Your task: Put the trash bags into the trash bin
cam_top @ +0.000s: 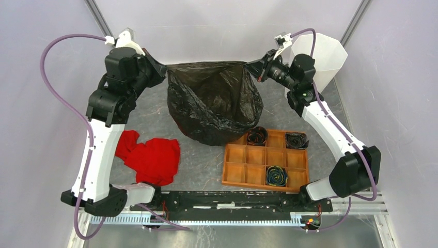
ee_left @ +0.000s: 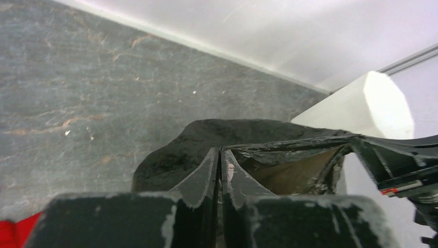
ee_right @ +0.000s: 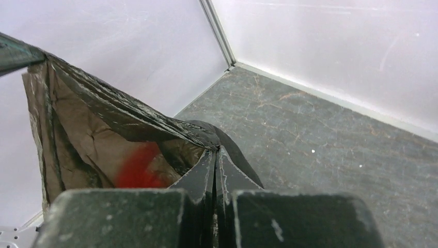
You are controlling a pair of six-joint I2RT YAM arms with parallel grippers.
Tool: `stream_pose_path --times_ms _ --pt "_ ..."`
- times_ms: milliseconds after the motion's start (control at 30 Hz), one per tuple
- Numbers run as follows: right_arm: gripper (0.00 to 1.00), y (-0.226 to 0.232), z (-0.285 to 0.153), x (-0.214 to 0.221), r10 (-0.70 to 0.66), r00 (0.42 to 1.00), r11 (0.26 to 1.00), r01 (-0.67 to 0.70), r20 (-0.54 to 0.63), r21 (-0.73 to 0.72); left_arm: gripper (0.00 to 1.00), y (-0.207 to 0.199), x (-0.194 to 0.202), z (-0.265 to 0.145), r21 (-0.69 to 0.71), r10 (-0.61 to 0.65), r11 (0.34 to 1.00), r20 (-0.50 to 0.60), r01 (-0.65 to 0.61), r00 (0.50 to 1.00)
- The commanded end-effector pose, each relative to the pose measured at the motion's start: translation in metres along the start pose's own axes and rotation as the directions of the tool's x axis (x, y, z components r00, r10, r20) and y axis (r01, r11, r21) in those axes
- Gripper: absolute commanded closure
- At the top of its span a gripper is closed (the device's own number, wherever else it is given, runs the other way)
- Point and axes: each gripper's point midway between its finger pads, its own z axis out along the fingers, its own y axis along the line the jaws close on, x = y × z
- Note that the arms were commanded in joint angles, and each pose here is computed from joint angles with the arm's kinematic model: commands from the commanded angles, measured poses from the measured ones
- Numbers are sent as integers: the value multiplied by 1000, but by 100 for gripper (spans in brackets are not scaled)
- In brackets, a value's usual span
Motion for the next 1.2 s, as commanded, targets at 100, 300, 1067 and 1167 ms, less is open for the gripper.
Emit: stream_pose_path --times_ms 100,300,1067,1167 --pt "100 -13 -8 -18 17 995 994 -28 103 106 60 38 19 -9 -124 44 991 -5 -45 999" --pt "100 -18 -14 -29 47 980 986 -76 193 146 6 16 95 -38 138 -92 983 -192 120 977" --pt "100 -15 -17 -22 78 978 986 -105 195 130 33 32 208 70 156 -290 927 -282 342 914" --pt "100 -15 -17 -23 73 978 986 -100 197 130 29 45 211 85 111 -300 937 -234 332 925"
